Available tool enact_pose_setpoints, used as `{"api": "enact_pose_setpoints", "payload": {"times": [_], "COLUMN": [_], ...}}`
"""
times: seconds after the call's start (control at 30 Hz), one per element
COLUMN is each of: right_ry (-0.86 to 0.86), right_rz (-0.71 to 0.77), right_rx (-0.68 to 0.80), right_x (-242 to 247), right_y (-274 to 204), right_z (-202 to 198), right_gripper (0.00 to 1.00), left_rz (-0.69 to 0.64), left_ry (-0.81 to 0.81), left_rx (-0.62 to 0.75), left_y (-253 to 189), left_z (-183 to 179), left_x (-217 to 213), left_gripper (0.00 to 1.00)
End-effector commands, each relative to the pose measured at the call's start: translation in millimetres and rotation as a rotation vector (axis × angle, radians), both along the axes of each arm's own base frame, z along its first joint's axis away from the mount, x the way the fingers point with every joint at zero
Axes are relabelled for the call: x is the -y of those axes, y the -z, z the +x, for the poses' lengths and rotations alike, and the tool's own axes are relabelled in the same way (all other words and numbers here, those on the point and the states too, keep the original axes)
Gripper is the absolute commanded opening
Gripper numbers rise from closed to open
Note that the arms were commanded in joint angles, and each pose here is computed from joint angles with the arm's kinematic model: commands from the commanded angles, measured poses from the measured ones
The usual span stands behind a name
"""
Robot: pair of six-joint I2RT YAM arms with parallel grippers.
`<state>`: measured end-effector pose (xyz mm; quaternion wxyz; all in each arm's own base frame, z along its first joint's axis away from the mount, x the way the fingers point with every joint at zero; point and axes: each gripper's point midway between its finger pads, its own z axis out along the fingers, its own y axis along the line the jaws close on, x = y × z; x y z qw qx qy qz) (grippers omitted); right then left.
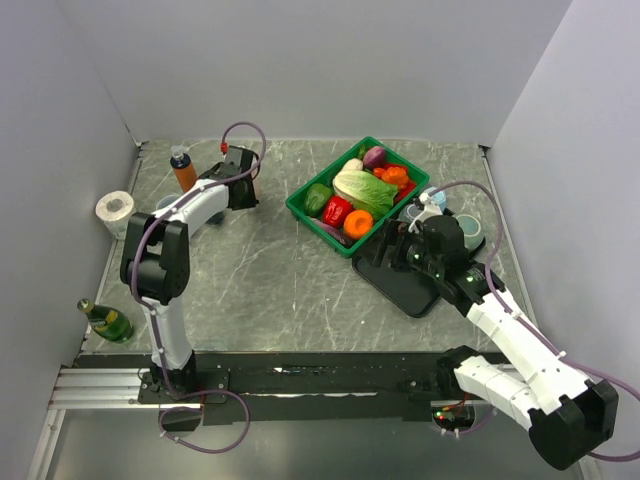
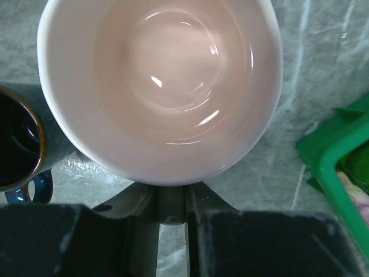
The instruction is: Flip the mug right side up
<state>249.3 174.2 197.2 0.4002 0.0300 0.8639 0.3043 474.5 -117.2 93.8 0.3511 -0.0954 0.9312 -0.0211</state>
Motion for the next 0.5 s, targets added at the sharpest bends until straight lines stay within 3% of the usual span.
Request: {"api": "enact_pose_setpoints", "payload": {"times": [0.0,0.47], "right_ry": [-0.001,0.001], "right_rz": [0.011,0.004], "right_rx": [0.021,-0.014], "right_x": [6.7,9.6], "right_y": [-0.9,10.8], "right_z": [-1.2,1.0], "right_gripper": [1.00,1.00], "left_rz": [0.003,-0.017], "left_ry": [-0.045,-0.046], "left_rx": [0.128,0.046], "left_y": [-36.0,-0.1], "left_z": [32.3,25.9], "left_x": [-3.5,-9.3], "left_gripper": [0.01,0.01]}}
